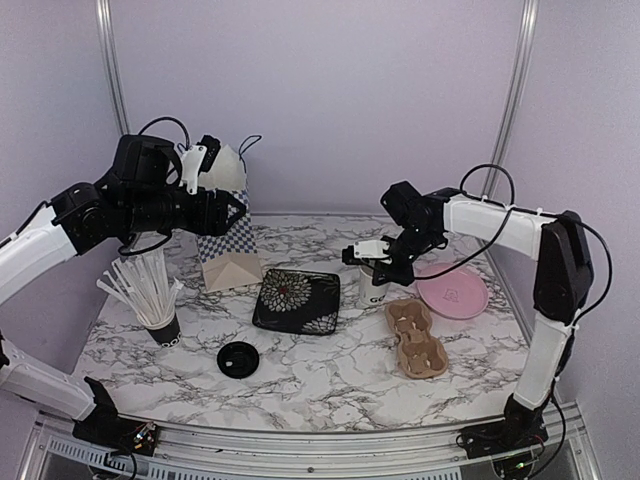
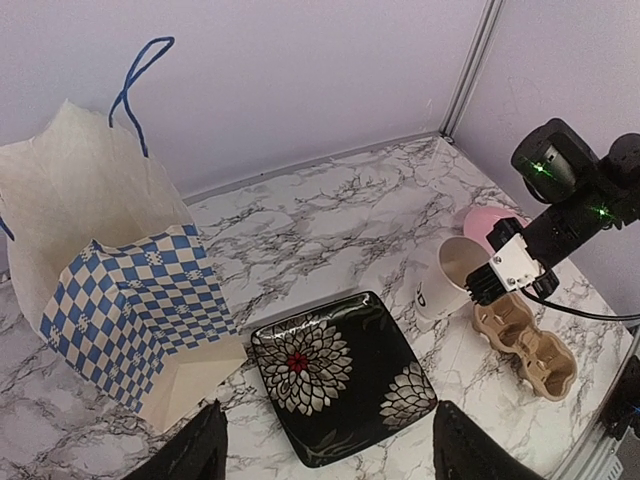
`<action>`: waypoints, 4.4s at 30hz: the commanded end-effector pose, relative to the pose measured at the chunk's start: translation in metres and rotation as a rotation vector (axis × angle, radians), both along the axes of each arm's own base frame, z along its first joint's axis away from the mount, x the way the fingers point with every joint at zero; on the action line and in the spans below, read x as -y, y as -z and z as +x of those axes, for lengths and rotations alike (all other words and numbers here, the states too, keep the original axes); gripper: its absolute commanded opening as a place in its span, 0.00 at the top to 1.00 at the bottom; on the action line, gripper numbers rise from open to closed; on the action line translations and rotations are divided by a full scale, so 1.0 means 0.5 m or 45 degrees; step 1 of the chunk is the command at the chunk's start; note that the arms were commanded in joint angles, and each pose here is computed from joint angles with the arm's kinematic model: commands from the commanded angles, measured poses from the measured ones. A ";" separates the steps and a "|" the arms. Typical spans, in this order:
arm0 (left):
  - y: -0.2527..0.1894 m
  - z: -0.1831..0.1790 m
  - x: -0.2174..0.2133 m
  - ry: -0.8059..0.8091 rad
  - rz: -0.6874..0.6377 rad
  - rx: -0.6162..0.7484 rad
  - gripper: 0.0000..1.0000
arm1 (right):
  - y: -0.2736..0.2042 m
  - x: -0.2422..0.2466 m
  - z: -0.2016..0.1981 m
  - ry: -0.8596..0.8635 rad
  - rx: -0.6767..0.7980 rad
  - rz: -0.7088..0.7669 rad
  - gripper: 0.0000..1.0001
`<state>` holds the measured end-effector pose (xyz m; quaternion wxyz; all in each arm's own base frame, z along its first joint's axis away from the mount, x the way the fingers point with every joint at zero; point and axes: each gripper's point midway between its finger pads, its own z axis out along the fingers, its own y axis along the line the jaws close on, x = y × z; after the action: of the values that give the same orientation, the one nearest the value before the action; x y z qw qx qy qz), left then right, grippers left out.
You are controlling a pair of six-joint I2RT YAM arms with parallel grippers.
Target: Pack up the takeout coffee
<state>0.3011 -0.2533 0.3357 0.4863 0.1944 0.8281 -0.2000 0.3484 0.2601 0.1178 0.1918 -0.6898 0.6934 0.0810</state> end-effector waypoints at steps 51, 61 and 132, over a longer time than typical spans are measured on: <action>0.311 -0.337 0.046 0.627 0.990 -0.454 0.49 | -0.231 -0.070 -0.240 -0.194 0.033 0.574 0.61; 0.449 -0.335 0.068 0.614 1.029 -0.491 0.45 | -0.195 0.002 -0.114 0.096 0.036 0.749 0.61; -0.027 -0.196 0.266 0.616 0.206 0.901 1.00 | -0.493 -0.169 -0.133 0.023 -1.045 1.377 0.11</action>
<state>0.2108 -0.3787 0.3199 0.6199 0.4811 0.6023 -0.1469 0.3142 0.3282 0.3356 0.2718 -0.3780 0.6211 0.6304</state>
